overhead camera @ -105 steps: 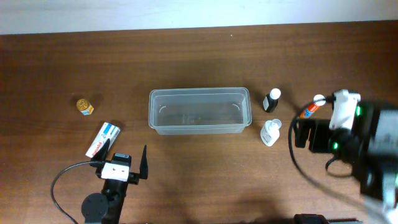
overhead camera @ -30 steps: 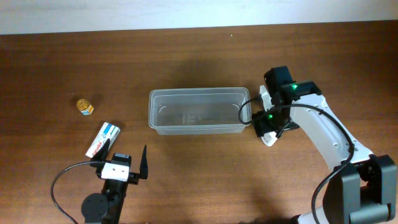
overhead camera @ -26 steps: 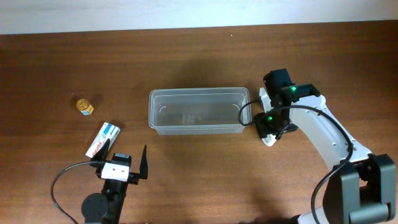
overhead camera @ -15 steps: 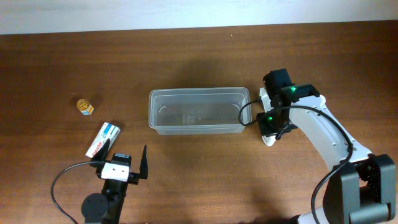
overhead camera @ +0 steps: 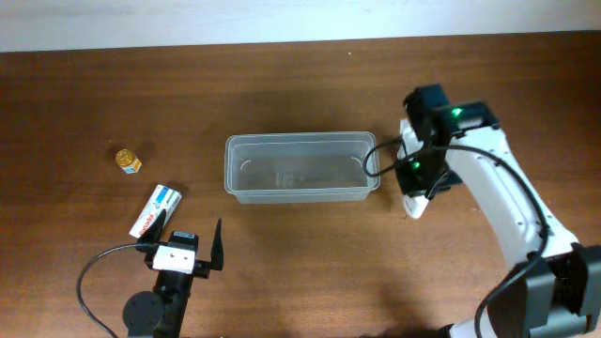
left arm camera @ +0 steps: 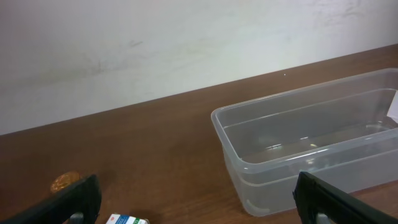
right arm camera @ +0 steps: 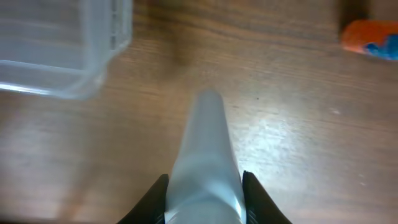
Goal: Pack container
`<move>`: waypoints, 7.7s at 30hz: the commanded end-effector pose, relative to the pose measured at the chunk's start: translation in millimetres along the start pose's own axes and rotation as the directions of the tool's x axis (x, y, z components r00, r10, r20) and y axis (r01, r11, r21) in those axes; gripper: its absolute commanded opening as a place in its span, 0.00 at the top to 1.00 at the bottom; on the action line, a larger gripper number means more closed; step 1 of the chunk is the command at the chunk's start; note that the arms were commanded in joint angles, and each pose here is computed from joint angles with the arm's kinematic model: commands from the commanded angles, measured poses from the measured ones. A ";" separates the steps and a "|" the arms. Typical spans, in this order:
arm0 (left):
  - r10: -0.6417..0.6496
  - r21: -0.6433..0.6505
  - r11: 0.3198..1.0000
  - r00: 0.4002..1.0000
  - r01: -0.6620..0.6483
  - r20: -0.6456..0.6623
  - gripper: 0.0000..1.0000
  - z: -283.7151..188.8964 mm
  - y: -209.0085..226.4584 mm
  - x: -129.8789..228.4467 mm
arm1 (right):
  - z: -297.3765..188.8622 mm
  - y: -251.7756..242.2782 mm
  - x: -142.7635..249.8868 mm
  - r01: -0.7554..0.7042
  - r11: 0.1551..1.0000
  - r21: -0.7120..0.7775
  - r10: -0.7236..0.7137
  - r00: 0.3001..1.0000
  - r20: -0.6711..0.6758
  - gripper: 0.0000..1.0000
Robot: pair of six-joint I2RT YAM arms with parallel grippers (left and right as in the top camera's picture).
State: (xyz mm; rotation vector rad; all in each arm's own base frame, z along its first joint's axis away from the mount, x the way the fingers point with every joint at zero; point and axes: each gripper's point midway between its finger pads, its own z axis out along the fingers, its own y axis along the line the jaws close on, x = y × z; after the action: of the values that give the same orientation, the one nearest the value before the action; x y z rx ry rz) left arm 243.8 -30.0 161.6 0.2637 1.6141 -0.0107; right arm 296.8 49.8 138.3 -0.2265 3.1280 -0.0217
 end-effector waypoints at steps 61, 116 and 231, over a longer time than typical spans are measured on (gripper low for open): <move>0.009 -0.005 1.000 1.000 -0.009 0.000 0.01 0.0 1.0 1.7 | 13.6 110.8 -112.4 -0.184 0.983 0.003 0.178 0.954 0.240 0.71; 0.009 -0.005 1.000 1.000 -0.009 -0.001 0.01 0.0 1.0 1.8 | 11.2 95.4 -22.6 -0.442 0.895 0.057 0.444 0.895 -0.036 0.38; 0.009 -0.005 1.000 1.000 -0.009 -0.001 0.01 0.0 1.0 1.8 | -13.0 73.6 -111.0 -0.199 0.978 -0.063 0.208 0.943 0.261 0.70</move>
State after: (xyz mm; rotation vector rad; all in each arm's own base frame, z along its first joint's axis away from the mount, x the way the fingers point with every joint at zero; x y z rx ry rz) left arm 243.8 -30.0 161.6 0.2637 1.6141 -0.0107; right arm 390.1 143.0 136.2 0.1597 2.9103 0.0775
